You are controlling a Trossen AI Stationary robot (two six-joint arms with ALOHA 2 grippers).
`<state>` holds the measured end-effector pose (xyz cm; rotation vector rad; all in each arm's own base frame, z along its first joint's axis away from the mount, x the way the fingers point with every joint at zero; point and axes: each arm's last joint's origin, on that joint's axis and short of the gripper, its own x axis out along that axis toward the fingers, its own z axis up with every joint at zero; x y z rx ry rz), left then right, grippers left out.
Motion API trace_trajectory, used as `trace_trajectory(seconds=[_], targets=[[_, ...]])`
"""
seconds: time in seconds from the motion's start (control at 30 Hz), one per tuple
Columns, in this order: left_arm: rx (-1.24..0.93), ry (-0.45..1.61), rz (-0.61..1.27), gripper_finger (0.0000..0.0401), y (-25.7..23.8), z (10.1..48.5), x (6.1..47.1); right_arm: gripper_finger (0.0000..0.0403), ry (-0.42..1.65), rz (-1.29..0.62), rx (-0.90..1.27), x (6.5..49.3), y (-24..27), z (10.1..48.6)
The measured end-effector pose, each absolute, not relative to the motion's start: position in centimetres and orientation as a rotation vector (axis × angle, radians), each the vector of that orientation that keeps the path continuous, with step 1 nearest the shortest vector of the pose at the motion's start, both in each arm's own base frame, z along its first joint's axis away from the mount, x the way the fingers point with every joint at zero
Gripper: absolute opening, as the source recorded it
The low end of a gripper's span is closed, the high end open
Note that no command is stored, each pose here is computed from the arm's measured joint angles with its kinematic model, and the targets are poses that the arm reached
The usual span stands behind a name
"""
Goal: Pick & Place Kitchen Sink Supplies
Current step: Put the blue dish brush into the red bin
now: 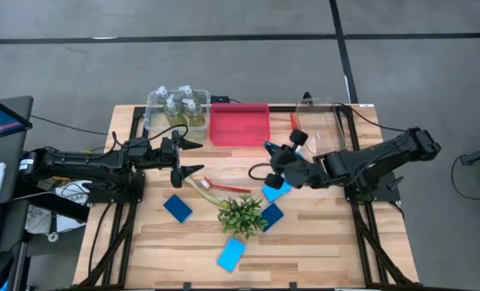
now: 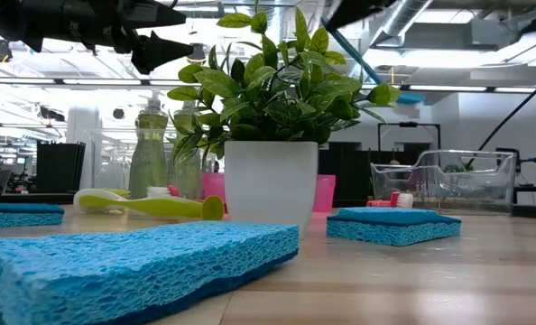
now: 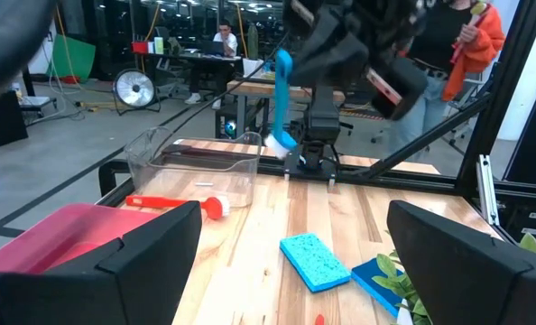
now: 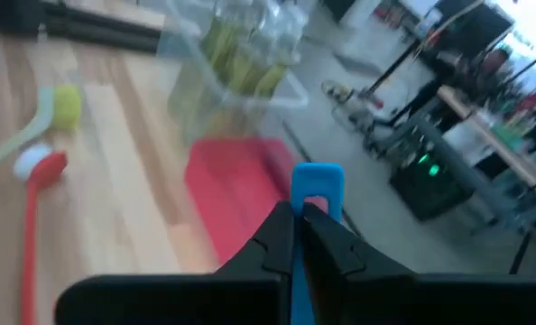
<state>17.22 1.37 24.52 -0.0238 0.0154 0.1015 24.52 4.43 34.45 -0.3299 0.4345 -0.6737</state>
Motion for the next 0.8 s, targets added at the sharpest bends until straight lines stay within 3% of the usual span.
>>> trace_trajectory(seconds=[0.33,0.8], targets=[[-0.024,0.015,0.102,0.0356,1.4,24.5,17.2,0.0006,0.389,-0.770,-0.397,25.2,1.6,37.0],[-0.024,0.015,0.102,0.0356,1.4,24.5,17.2,0.0008,0.505,-0.972,-0.416,24.8,-4.4,36.7]])
